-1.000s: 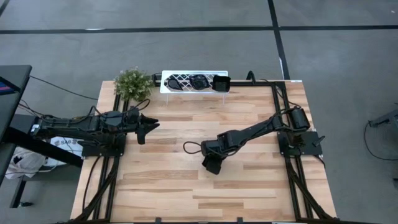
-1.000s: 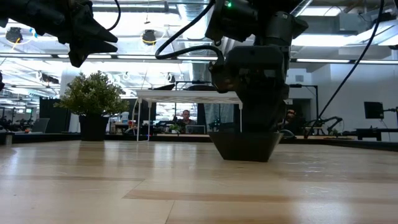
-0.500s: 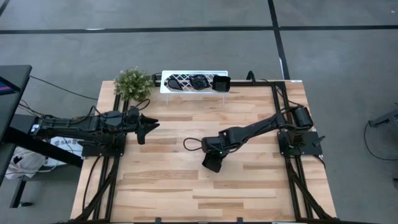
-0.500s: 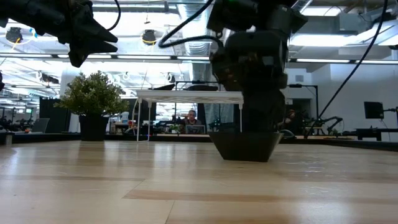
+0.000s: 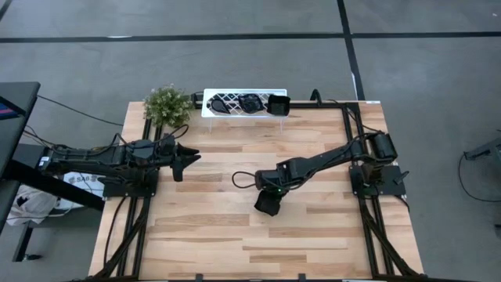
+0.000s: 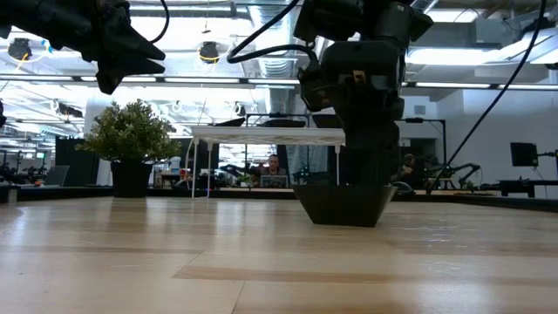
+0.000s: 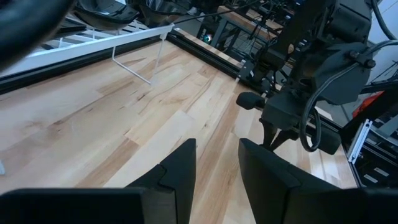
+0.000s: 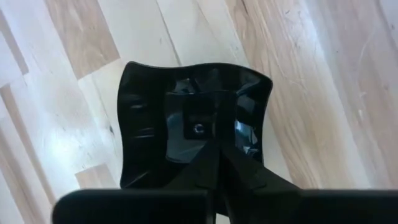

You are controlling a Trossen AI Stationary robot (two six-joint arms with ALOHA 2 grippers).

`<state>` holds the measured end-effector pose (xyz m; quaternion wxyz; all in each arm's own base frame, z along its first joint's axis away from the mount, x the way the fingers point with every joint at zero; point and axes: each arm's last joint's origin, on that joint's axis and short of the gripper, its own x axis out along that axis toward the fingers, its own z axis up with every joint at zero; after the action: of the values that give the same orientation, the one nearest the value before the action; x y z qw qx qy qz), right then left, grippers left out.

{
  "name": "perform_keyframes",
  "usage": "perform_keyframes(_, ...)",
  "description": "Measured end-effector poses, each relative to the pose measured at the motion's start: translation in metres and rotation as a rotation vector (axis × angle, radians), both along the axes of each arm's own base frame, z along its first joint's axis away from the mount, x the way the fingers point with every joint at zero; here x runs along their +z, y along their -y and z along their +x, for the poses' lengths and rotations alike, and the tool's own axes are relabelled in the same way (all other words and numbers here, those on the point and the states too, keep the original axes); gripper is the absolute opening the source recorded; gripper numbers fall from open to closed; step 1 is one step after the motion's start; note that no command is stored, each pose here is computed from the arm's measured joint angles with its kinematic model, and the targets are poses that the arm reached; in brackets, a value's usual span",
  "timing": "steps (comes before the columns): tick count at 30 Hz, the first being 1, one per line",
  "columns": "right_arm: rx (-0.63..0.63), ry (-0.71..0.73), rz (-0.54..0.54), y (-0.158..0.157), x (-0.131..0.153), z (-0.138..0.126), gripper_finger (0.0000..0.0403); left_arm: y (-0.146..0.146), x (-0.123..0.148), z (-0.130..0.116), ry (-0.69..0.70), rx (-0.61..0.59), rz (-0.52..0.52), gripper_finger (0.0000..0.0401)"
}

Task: Pick & Place Mini shaped plates
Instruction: Stack the black distorted square plate on top of the black distorted square plate on the shelf

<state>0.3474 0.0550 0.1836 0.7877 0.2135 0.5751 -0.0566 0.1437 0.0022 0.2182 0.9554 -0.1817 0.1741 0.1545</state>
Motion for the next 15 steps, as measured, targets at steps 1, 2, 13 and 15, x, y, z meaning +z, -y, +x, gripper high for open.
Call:
perform_keyframes(1, 0.006, 0.001, -0.002, 0.000, 0.000, 0.000, 0.0007, 0.000, 0.000, 0.000, 0.000, 0.000, 0.000, 0.0121)
perform_keyframes(2, 0.009, 0.001, -0.003, 0.000, 0.000, 0.000, 0.0008, 0.000, 0.000, 0.000, 0.000, 0.000, 0.000, 0.0121)
perform_keyframes(13, 0.004, 0.018, -0.008, 0.004, 0.015, -0.007, 0.0099, 0.000, 0.000, 0.000, 0.000, 0.000, 0.000, 0.0121)
perform_keyframes(15, 0.022, 0.000, -0.032, 0.004, 0.014, -0.009, 0.0114, 0.000, 0.000, 0.000, -0.002, -0.004, 0.008, 0.0121)
